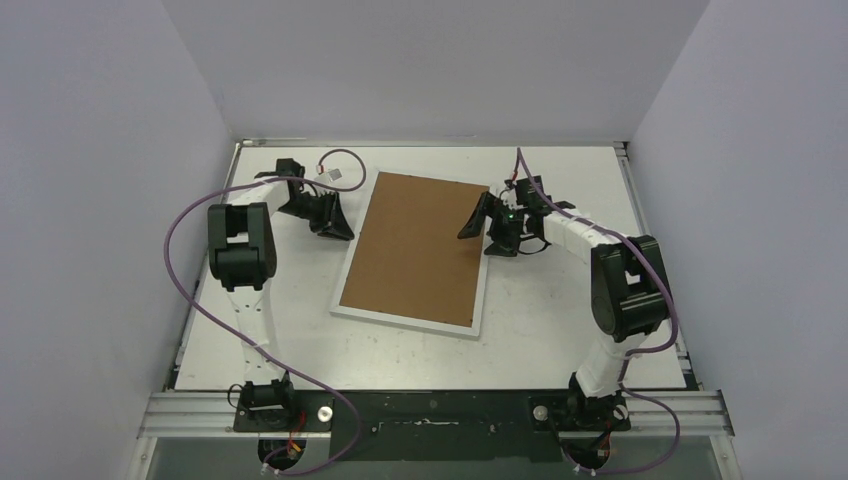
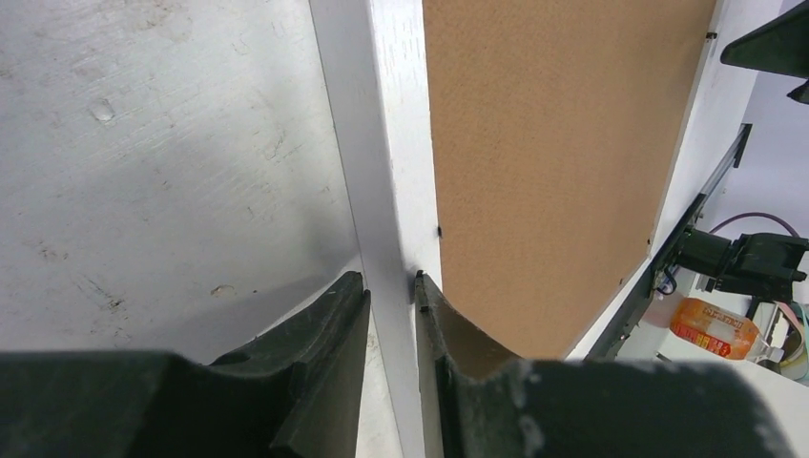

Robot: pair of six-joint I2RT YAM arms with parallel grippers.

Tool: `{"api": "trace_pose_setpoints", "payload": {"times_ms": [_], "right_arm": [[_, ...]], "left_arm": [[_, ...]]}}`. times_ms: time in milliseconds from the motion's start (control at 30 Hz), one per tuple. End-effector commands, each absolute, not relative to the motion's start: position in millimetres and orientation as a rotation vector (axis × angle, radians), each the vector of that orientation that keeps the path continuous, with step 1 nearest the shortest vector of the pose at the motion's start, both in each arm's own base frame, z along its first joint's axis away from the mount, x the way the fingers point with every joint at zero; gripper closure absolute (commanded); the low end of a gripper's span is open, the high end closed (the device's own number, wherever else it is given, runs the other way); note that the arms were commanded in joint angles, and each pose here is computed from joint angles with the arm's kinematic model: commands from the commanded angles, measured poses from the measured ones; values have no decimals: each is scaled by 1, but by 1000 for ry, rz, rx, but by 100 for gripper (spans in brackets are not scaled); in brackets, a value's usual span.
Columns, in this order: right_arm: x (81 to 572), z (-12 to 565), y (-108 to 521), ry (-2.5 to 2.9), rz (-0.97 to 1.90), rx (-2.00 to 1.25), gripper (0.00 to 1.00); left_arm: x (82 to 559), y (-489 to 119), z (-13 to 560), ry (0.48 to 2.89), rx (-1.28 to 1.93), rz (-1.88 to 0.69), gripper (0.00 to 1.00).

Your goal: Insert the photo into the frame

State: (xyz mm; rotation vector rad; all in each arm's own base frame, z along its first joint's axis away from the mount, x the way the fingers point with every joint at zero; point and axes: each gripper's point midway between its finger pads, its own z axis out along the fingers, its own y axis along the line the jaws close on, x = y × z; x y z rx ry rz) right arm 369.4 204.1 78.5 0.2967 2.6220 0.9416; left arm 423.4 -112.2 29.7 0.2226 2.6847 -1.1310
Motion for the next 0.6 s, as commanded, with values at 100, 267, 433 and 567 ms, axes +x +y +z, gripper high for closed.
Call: {"api": "trace_pose_setpoints", "payload": {"times_ms": [100, 267, 433, 567], "right_arm": [[387, 83, 202, 2563, 933, 251, 12], [386, 76, 202, 2568, 931, 268, 13], [384, 69, 202, 2581, 927, 279, 13], [381, 63, 201, 2596, 920, 288, 14]], "left_arm": [[416, -112, 14, 2712, 248, -1121, 79], [412, -112, 9, 2721, 246, -1122, 83], [412, -111, 8, 2719, 247, -1123, 85], [413, -110, 7, 2719, 247, -1121, 86]]}}
